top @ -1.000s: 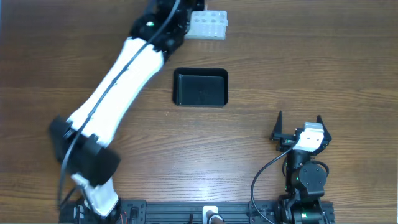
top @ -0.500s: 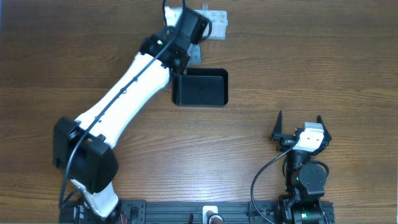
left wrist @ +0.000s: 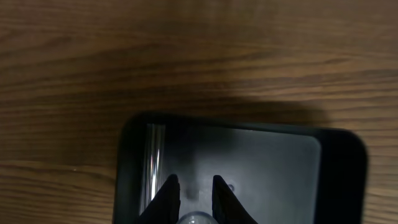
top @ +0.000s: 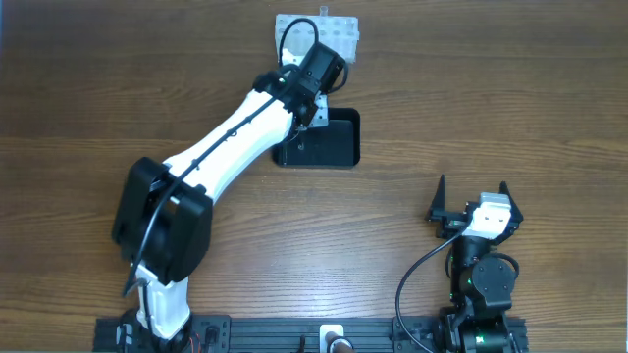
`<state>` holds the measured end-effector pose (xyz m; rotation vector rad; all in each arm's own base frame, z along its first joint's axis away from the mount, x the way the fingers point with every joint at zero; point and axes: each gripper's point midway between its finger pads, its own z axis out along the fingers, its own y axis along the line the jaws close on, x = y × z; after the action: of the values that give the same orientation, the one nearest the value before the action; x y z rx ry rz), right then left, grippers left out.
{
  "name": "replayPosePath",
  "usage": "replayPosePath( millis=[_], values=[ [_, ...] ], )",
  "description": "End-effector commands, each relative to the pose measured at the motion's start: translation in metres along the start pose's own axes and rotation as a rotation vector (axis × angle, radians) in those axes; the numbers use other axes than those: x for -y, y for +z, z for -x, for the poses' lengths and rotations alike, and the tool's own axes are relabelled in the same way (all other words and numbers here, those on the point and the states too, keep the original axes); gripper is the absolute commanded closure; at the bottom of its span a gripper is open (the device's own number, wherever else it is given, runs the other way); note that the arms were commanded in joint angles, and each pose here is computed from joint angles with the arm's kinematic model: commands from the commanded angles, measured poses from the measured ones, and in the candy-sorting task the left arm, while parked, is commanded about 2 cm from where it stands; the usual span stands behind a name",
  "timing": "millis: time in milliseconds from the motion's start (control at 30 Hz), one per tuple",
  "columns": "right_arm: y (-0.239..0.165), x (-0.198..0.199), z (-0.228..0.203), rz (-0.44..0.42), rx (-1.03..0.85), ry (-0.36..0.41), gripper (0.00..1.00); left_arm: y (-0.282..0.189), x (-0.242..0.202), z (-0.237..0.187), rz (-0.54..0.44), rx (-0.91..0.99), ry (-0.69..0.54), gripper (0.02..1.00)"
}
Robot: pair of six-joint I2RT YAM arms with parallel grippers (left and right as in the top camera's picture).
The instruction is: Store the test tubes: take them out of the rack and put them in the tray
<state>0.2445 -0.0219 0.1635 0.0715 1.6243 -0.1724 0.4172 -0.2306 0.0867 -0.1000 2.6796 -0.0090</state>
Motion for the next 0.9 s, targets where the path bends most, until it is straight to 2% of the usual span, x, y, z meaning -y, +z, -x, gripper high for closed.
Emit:
replayPosePath(
  millis=[33, 767, 900],
  values=[
    [0.000, 0.001, -0.002, -0.003, 0.000, -0.001, 0.009, 0.021, -0.001, -0.009, 0.025, -0.030, -0.001, 0.879],
    [0.000, 0.001, -0.002, -0.003, 0.000, -0.001, 0.007, 0.055, -0.014, -0.014, 0.073, -0.057, -0.014, 0.847],
    [0.000, 0.001, -0.002, -0.003, 0.000, -0.001, 0.009, 0.060, -0.014, -0.018, 0.081, -0.068, -0.010, 0.812]
  ],
)
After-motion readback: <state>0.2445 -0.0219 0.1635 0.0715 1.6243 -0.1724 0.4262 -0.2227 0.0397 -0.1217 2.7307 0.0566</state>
